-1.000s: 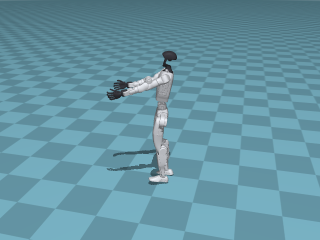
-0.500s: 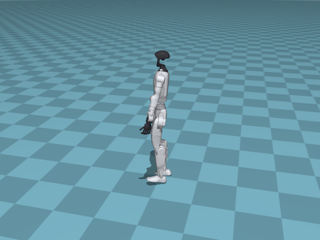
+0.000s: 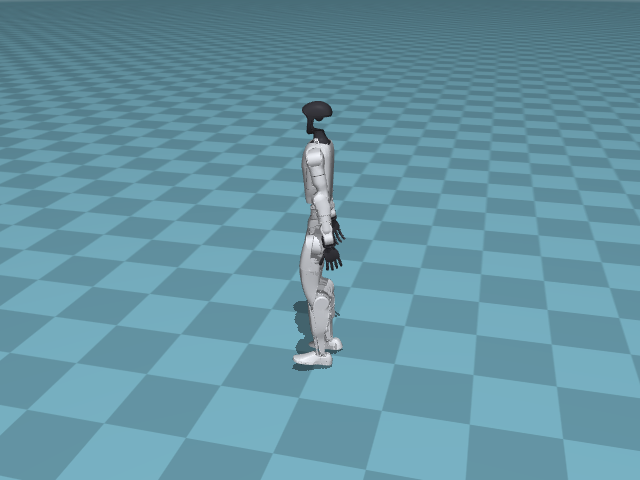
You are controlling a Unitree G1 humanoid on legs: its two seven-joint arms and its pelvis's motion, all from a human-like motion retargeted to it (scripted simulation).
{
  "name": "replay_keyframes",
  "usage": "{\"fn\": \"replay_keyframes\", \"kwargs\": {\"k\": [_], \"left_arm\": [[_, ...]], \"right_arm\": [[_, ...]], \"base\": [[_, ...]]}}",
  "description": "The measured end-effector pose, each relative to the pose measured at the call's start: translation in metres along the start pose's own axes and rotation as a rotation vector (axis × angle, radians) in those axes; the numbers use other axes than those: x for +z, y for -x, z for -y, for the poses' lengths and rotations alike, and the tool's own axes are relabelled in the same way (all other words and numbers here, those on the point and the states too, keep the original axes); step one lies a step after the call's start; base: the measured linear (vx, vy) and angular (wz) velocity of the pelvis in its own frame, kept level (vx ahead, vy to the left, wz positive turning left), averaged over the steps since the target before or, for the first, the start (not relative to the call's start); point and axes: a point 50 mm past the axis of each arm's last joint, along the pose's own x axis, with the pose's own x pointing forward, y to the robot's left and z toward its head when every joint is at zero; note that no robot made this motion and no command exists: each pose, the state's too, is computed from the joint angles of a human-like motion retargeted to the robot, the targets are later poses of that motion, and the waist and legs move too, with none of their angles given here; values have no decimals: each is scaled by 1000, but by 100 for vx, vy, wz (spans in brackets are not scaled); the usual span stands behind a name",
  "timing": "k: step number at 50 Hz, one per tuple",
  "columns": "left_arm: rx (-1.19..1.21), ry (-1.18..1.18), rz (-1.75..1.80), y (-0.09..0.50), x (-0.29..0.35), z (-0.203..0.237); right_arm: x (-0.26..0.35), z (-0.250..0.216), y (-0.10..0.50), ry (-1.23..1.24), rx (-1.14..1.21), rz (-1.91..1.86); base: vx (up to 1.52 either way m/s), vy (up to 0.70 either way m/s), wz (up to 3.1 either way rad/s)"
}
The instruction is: Upper body actions
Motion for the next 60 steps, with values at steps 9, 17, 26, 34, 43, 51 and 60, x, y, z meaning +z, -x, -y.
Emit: {"fn": "replay_keyframes", "kwargs": {"k": [9,17,26,34,43,51,60], "left_arm": [[-17,-48,96,4,36,-8],[-46,-50,196,8,64,-4],[-46,-62,118,4,46,-2],[7,-114,32,2,21,-9],[27,-95,22,3,19,-12],[26,-79,94,4,38,-11],[26,-64,117,4,43,-8]], "right_arm": [[32,15,3,95,-68,145],[73,22,11,-1,-50,339],[164,106,86,-3,-547,841],[210,166,267,-277,-1015,1694],[144,153,457,-502,-1691,2692],[133,152,517,-677,-1833,2884],[173,165,535,-474,-1021,2708]], "base": [[0,0,0],[0,0,0],[0,0,0],[0,0,0],[0,0,0],[0,0,0],[-1,-1,3]]}}
